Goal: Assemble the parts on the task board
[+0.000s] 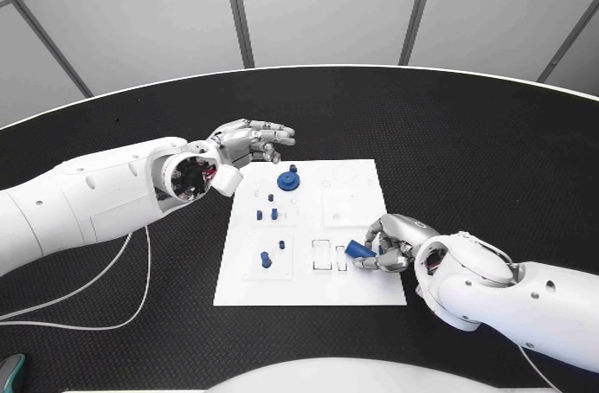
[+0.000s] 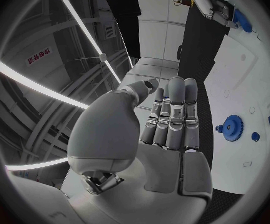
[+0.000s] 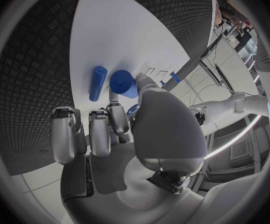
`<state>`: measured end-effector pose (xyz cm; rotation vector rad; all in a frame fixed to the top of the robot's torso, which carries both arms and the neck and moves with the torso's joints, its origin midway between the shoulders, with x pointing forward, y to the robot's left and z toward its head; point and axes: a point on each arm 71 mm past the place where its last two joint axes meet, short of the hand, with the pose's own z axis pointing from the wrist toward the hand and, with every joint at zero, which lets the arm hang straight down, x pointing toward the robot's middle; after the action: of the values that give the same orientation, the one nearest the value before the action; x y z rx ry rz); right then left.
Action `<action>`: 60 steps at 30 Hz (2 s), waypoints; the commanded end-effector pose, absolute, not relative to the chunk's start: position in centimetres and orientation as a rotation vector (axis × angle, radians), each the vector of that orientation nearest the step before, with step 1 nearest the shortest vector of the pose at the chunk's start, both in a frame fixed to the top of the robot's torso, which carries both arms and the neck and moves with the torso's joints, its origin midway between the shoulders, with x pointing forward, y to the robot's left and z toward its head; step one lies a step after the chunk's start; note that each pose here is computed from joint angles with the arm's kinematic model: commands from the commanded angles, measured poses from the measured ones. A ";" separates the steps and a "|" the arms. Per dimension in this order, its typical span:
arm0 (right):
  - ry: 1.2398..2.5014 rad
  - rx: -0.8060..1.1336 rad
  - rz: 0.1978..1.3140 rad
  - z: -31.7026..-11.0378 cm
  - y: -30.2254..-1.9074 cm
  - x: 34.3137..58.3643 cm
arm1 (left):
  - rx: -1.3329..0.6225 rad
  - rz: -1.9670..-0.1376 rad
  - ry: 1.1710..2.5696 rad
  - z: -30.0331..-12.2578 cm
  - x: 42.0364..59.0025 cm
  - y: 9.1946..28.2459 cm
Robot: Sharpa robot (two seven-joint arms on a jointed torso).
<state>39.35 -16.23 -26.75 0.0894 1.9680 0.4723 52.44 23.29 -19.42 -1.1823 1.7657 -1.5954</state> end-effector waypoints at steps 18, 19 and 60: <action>1.855 0.131 0.629 -24.2 -14.5 37.5 | -1.180 -1.600 1.771 -19.5 52.5 23.1; 1.856 0.128 0.634 -24.2 -14.3 37.5 | -1.179 -1.600 1.771 -19.5 52.5 23.1; 2.003 0.065 0.626 -26.4 -10.8 39.4 | -1.179 -1.601 1.782 -19.5 52.6 22.8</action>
<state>39.34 -10.83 -26.41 0.0642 2.0024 0.6278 52.61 22.80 -19.53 -1.1788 1.7814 -1.6011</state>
